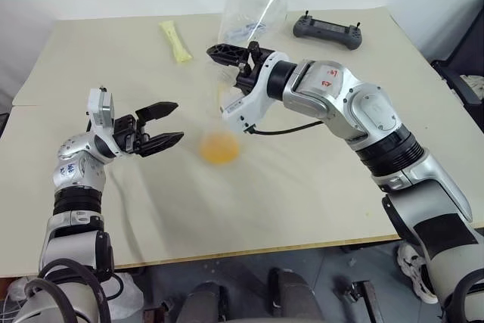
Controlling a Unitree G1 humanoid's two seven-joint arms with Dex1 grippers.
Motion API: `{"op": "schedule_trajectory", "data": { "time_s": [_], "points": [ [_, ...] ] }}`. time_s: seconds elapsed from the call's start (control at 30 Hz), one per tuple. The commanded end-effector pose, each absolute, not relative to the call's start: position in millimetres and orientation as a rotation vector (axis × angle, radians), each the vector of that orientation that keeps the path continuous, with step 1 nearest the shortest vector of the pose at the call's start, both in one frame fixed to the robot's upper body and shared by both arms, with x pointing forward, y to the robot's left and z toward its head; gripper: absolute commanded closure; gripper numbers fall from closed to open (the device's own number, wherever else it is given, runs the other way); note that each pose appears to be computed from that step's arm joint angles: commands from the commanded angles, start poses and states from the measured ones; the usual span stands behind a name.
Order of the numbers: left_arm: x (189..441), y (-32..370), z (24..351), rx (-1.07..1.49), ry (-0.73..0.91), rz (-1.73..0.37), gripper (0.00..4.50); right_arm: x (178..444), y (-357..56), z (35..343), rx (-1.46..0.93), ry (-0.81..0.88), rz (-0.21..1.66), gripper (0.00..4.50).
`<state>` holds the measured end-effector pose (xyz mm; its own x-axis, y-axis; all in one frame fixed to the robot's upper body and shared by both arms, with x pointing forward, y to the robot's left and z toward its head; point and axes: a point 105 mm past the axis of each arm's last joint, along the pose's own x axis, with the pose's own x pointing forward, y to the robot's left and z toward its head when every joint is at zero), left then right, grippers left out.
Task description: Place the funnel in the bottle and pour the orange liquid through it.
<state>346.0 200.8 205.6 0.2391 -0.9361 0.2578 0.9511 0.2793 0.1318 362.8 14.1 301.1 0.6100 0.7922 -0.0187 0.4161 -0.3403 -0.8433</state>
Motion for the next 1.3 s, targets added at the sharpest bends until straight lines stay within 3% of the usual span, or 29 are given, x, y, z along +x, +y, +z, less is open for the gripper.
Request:
{"op": "schedule_trajectory", "data": {
  "time_s": [0.03, 0.4, 0.7, 0.97, 1.3],
  "points": [
    [334.5, 197.9, 219.8, -0.008, -0.374, -1.397, 0.00, 351.8, 17.2, 319.3, -1.934, -1.039, 0.493, 2.06],
    [335.5, 197.8, 219.0, 0.001, -0.361, -1.377, 0.00, 350.8, 16.0, 319.0, -1.852, -1.001, 0.518, 2.06],
    [340.3, 196.5, 222.7, 0.008, -0.358, -1.325, 0.00, 351.1, 3.8, 318.9, -1.598, -0.865, 0.571, 2.06],
    [349.3, 197.6, 227.0, 0.041, -0.327, -1.269, 0.00, 356.6, -34.2, 335.2, -1.080, -0.601, 0.573, 2.06],
    [340.4, 198.6, 223.3, 0.042, -0.318, -1.318, 0.00, 372.6, -121.3, 332.0, -0.475, -0.354, 0.439, 2.06]
  ]
}}
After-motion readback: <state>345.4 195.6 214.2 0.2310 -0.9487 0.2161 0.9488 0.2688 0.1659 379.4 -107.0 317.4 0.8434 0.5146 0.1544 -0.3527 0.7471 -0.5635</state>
